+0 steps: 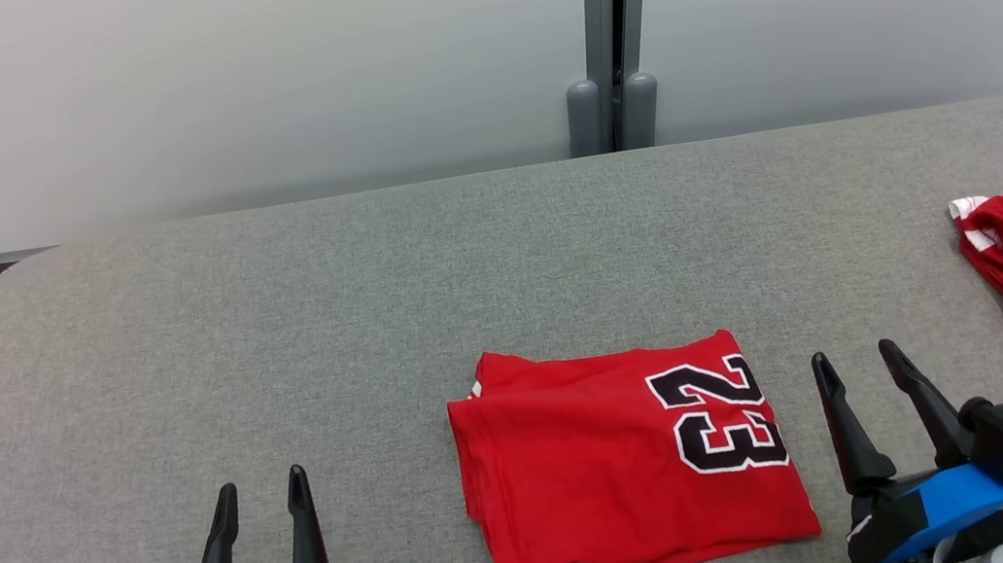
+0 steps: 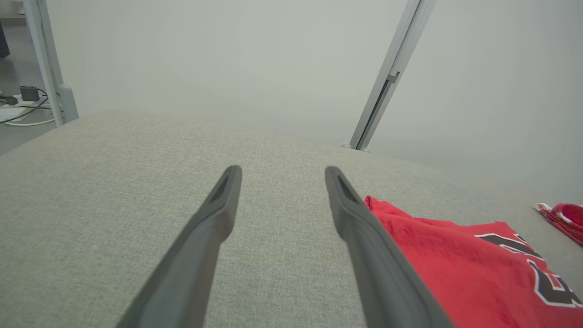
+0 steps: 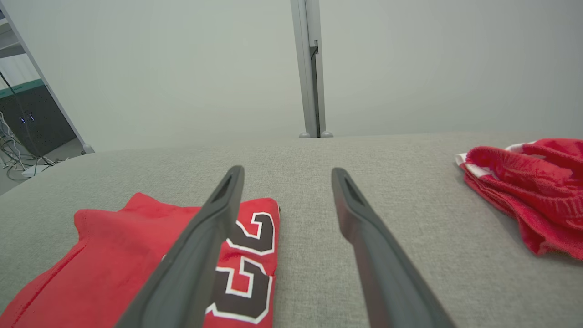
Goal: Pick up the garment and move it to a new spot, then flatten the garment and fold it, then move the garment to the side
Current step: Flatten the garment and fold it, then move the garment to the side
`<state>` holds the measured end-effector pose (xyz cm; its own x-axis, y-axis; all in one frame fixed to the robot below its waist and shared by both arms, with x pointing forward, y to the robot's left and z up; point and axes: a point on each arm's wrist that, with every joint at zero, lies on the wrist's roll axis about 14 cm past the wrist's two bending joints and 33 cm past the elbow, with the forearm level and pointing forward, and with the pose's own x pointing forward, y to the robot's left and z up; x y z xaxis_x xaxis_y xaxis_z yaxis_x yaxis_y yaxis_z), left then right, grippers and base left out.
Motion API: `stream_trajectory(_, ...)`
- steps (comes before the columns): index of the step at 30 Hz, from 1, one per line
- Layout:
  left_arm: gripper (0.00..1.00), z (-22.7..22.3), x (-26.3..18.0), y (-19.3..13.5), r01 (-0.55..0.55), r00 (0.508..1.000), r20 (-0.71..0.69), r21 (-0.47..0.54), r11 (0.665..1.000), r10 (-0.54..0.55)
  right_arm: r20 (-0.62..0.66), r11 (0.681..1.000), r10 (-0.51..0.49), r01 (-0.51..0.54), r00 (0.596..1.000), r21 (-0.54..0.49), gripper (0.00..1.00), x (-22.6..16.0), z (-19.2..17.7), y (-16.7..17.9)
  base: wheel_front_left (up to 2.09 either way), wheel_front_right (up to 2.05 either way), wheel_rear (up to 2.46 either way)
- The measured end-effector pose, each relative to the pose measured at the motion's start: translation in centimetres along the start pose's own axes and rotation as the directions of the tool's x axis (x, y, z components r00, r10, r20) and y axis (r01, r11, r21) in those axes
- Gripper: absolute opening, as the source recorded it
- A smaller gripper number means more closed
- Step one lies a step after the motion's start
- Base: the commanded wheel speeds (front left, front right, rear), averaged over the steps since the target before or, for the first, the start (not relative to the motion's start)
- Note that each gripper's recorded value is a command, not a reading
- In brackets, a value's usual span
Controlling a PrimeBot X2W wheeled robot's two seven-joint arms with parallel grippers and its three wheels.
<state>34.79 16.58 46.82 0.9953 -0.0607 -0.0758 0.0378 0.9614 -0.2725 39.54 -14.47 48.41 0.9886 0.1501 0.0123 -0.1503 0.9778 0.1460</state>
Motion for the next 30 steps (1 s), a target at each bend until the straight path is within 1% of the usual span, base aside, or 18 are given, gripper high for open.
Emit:
stream_trajectory(9,1.00,-0.9,-0.3,0.5,-0.012,1.000,-0.017,0.004,1.000,0.012,-0.016,0.999,-0.013,0.014,1.000,0.030,1.00,-0.4,-0.7,-0.3,0.00,0.00,0.00)
stream_trajectory(18,1.00,-1.2,-0.2,0.5,-0.008,1.000,-0.021,0.009,1.000,0.008,-0.024,0.999,-0.013,0.014,1.000,0.036,1.00,-0.3,-0.9,-0.2,0.00,0.00,0.00)
stream_trajectory(26,1.00,-1.6,-0.3,0.7,-0.011,0.999,-0.031,0.011,1.000,0.012,-0.040,0.999,-0.010,0.011,0.999,0.030,1.00,-0.3,-1.4,-0.2,0.00,0.00,0.00)
stream_trajectory(30,1.00,-1.7,-0.3,0.8,-0.017,0.999,-0.034,0.008,1.000,0.017,-0.084,1.000,0.007,-0.008,0.996,-0.003,1.00,-0.3,-2.6,0.2,0.00,0.00,0.00)
